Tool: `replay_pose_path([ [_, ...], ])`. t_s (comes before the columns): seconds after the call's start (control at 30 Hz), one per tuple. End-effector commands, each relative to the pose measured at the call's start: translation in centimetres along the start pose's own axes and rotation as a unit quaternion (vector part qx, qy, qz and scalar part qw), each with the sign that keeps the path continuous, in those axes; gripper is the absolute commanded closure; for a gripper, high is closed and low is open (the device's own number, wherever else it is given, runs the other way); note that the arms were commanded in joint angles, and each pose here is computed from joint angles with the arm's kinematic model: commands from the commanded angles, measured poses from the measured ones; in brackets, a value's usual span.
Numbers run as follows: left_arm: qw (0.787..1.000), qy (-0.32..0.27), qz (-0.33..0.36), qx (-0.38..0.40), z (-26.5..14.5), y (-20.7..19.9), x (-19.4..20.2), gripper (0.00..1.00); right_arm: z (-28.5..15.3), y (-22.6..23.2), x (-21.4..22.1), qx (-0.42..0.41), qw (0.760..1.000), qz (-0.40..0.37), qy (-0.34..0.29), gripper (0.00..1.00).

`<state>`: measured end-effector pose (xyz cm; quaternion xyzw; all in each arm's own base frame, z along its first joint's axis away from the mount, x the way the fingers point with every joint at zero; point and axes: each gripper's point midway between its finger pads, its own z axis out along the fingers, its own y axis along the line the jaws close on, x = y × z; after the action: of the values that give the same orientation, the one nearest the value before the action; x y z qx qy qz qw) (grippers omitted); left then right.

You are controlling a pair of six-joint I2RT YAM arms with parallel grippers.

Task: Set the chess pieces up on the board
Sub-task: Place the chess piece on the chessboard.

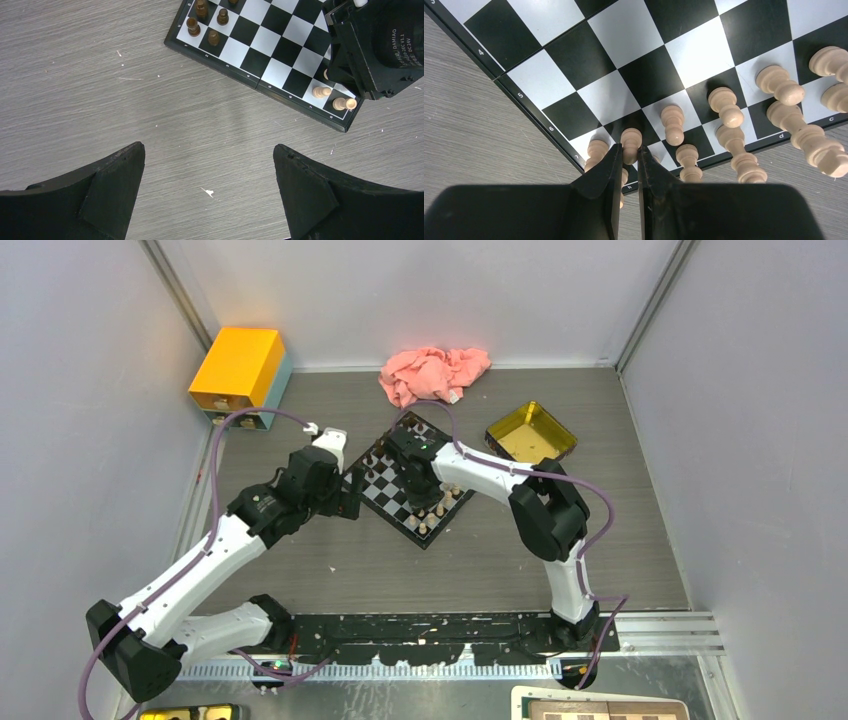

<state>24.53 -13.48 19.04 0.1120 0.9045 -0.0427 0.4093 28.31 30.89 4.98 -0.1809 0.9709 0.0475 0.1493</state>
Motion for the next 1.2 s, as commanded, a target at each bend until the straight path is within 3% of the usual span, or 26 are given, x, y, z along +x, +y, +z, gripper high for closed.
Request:
replay_pose_path([
  [0.0,1.000,-0.016,0.003,-0.002,0.1,0.1,-0.8,0.00,-0.1,0.2,-0.9,-0.006,1.000,0.008,-0.015,0.99],
  [0.27,1.000,-0.016,0.004,-0.001,0.1,0.0,-0.7,0.00,0.1,0.1,-0.7,-0.004,1.000,0.010,-0.013,0.94],
  [0.6,1.000,-0.017,0.003,0.001,0.1,0.0,-0.7,0.00,-0.1,0.0,-0.5,-0.003,1.000,0.009,-0.013,0.72],
  [1.17,1.000,-0.026,-0.003,0.003,-0.4,0.0,-1.4,0.00,-3.1,0.3,-2.3,-0.014,0.999,0.008,-0.043,0.68],
])
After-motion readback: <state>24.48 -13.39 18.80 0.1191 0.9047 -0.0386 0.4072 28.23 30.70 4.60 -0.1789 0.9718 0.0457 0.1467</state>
